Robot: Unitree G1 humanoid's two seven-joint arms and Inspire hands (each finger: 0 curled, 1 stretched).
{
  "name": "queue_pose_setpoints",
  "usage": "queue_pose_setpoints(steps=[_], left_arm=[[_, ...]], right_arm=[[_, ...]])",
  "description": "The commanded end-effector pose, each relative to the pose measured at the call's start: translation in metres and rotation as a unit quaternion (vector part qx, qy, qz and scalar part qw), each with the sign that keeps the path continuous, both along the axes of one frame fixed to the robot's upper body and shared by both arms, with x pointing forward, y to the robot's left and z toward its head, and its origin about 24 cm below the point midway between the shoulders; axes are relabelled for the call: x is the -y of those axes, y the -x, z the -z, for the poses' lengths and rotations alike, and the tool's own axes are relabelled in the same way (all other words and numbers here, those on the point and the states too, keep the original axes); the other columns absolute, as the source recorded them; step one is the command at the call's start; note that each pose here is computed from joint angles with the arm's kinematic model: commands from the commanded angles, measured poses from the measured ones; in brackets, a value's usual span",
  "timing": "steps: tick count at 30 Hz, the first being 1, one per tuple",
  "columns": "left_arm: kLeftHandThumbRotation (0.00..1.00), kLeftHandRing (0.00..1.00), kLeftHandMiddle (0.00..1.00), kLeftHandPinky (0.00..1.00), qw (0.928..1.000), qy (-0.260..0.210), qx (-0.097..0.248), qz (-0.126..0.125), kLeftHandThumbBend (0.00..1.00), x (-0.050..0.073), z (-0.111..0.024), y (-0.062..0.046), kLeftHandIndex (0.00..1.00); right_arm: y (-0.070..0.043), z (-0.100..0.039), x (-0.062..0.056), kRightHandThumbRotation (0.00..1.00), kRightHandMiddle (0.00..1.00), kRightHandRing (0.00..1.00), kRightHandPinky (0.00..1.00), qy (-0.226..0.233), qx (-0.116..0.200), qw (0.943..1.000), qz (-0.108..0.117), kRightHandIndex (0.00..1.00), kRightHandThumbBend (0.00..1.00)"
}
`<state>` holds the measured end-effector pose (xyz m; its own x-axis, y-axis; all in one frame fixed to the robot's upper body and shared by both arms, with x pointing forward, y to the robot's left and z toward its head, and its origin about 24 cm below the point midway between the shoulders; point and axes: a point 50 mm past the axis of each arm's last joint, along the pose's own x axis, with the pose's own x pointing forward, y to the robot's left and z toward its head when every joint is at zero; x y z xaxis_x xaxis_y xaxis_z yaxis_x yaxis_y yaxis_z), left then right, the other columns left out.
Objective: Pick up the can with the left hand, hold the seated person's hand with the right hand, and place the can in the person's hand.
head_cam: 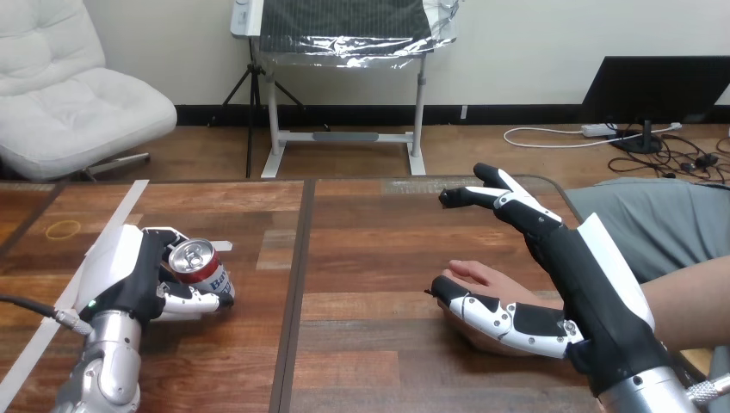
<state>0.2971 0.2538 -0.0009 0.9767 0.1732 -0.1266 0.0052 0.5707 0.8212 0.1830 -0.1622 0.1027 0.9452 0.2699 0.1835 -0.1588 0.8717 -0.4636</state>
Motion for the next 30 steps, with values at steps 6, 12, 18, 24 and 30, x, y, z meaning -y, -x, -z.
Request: queue_pose_setpoints(steps=[6,12,18,24,30], left_arm=[[0.00,0.45,0.50,0.39,0.9984,0.014,0.055,0.008,0.71,0.004,-0.025,-0.018,0.53],[0.00,0.44,0.50,0.39,0.9983,0.017,0.054,0.016,0.71,0.006,-0.027,-0.019,0.53],[0.00,0.44,0.50,0.39,0.9980,0.033,0.047,0.027,0.71,0.010,-0.029,-0.020,0.53],[0.00,0.44,0.49,0.38,0.9961,0.057,0.048,0.047,0.70,0.018,-0.034,-0.022,0.53],[0.00,0.43,0.48,0.37,0.9948,0.029,0.055,0.080,0.71,0.028,-0.041,-0.023,0.52]], right_arm=[[-0.006,-0.017,-0.001,0.00,0.96,0.96,0.93,0.002,0.049,0.9987,-0.008,0.77,0.58],[-0.007,-0.018,-0.002,0.00,0.96,0.96,0.93,-0.003,0.050,0.9987,-0.009,0.76,0.58],[-0.008,-0.018,-0.002,0.00,0.96,0.94,0.87,-0.009,0.052,0.9985,-0.009,0.77,0.59],[-0.009,-0.018,0.000,0.00,0.96,0.91,0.77,-0.004,0.056,0.9984,-0.004,0.78,0.58],[-0.010,-0.020,0.005,0.00,0.95,0.89,0.71,0.005,0.058,0.9983,0.001,0.79,0.58]])
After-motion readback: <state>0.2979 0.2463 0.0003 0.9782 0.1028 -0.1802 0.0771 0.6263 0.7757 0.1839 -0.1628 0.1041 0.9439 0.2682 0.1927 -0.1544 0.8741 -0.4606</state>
